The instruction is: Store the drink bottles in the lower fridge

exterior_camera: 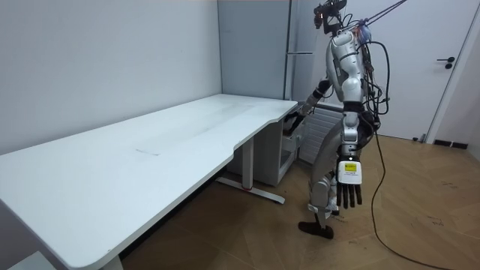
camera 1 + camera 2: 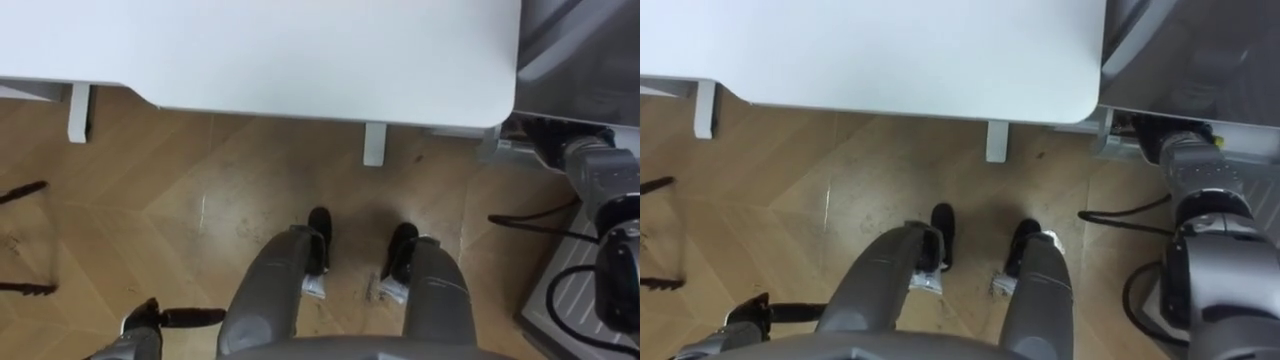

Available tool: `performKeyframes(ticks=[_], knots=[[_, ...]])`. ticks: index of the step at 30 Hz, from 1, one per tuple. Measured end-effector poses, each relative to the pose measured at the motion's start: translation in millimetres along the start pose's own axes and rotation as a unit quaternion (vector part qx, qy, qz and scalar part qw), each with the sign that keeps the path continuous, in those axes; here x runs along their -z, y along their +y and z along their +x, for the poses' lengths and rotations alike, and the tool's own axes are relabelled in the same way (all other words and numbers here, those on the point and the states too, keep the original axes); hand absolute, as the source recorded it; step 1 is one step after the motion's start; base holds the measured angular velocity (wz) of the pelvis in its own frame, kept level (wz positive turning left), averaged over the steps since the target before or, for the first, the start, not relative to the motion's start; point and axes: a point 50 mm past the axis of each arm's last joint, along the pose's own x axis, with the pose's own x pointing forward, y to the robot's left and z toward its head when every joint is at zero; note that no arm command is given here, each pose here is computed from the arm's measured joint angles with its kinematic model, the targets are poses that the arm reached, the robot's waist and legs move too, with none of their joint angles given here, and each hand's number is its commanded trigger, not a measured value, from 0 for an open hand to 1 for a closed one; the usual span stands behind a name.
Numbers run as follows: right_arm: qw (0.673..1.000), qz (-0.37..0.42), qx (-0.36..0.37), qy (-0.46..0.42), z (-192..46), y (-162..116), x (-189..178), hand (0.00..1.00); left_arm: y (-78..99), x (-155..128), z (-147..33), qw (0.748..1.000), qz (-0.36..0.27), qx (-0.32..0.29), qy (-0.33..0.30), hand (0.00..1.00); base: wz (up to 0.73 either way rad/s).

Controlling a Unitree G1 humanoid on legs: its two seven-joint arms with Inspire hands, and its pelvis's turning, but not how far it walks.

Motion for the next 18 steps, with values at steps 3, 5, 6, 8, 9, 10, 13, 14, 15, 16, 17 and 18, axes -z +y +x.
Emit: performKeyframes(ticks=[3,5,6,8,9,10,13,14,15,16,17,18], knots=[[1.000,-0.002,-0.006,-0.002,-1.0,-10.3,-0.6,0.00,0.7,0.2,0.0,1.000,-0.008,0.001,0.001,0.00,-0.04],[1.000,0.002,-0.006,-0.004,-2.6,-23.7,-0.6,0.00,0.4,-0.7,0.1,1.000,-0.010,0.005,-0.002,0.00,0.00],[1.000,0.002,-0.004,-0.004,-3.3,-28.8,0.1,0.00,0.9,-0.8,0.1,1.000,-0.011,0.004,-0.002,0.00,0.03],[1.000,-0.001,0.016,0.005,-7.6,-56.2,7.4,0.00,2.4,1.0,0.2,1.000,-0.010,0.009,0.002,0.00,0.00],[1.000,-0.001,0.019,0.008,-8.9,-62.5,9.9,0.00,3.0,1.4,0.2,1.000,-0.012,0.010,0.002,0.00,-0.04],[1.000,0.000,0.025,0.015,-12.0,-76.1,15.4,0.00,4.2,1.4,0.3,1.000,-0.018,0.014,0.001,0.00,-0.08],[0.999,0.002,0.040,0.030,-20.1,-103.8,27.5,0.00,4.3,1.9,0.2,0.999,-0.023,0.022,-0.004,0.00,-0.02],[0.998,0.001,0.045,0.034,-23.4,-113.1,29.8,0.00,4.7,2.0,0.2,0.999,-0.028,0.026,-0.005,0.00,0.00],[0.998,0.000,0.048,0.035,-25.1,-117.6,30.8,0.00,5.2,3.0,0.1,0.999,-0.032,0.026,-0.006,0.00,0.00],[0.998,0.000,0.052,0.038,-28.7,-126.6,33.6,0.00,7.3,7.2,-0.4,0.999,-0.037,0.025,-0.005,0.00,-0.06],[0.997,0.003,0.057,0.043,-33.5,-137.6,37.5,0.00,10.5,14.1,-1.0,0.999,-0.044,0.023,0.000,0.00,-0.09],[0.997,0.004,0.060,0.045,-36.2,-143.1,39.1,0.00,11.6,17.4,-1.4,0.999,-0.047,0.022,0.004,0.00,-0.16]])
